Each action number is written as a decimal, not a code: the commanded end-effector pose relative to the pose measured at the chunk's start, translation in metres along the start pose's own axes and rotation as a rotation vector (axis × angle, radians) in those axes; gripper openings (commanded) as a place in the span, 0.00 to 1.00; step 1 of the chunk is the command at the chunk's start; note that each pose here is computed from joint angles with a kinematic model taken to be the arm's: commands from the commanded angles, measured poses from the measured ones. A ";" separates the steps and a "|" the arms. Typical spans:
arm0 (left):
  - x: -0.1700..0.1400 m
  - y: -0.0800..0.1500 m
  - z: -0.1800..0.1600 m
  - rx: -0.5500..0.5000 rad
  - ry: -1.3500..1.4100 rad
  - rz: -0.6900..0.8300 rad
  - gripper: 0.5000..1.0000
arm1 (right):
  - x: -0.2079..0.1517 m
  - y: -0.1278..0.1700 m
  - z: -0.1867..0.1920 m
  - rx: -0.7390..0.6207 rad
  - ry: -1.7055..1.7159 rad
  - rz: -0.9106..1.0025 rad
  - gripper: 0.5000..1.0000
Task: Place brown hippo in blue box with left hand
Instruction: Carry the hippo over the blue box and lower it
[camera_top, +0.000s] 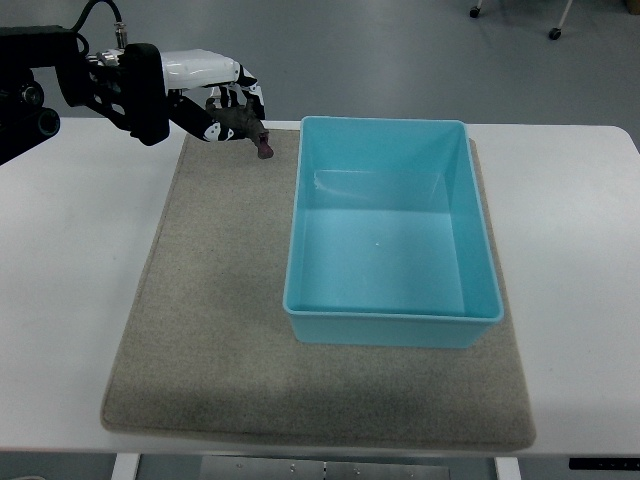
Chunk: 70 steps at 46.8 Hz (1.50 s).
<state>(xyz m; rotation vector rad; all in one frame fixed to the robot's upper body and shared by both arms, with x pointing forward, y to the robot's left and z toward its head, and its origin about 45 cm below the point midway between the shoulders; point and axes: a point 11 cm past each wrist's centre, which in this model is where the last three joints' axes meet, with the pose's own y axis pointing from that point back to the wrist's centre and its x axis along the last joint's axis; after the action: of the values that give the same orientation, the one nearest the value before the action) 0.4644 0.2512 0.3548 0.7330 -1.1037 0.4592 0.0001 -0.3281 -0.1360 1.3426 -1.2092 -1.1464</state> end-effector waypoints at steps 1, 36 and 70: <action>0.000 -0.007 0.008 -0.021 -0.003 -0.010 0.00 | 0.000 0.000 0.000 -0.001 0.000 0.000 0.87; -0.050 -0.095 0.100 -0.253 0.018 -0.101 0.00 | 0.000 0.000 0.000 -0.001 0.000 0.000 0.87; -0.071 -0.103 0.108 -0.277 0.125 -0.038 0.99 | 0.000 0.000 0.000 -0.001 0.000 0.000 0.87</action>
<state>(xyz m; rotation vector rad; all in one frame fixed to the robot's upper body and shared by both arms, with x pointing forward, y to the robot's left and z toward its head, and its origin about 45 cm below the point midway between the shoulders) 0.4363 0.1013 0.2861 0.4888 -1.0400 0.2835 -0.0003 -0.3282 -0.1361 1.3421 -1.2088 -1.1469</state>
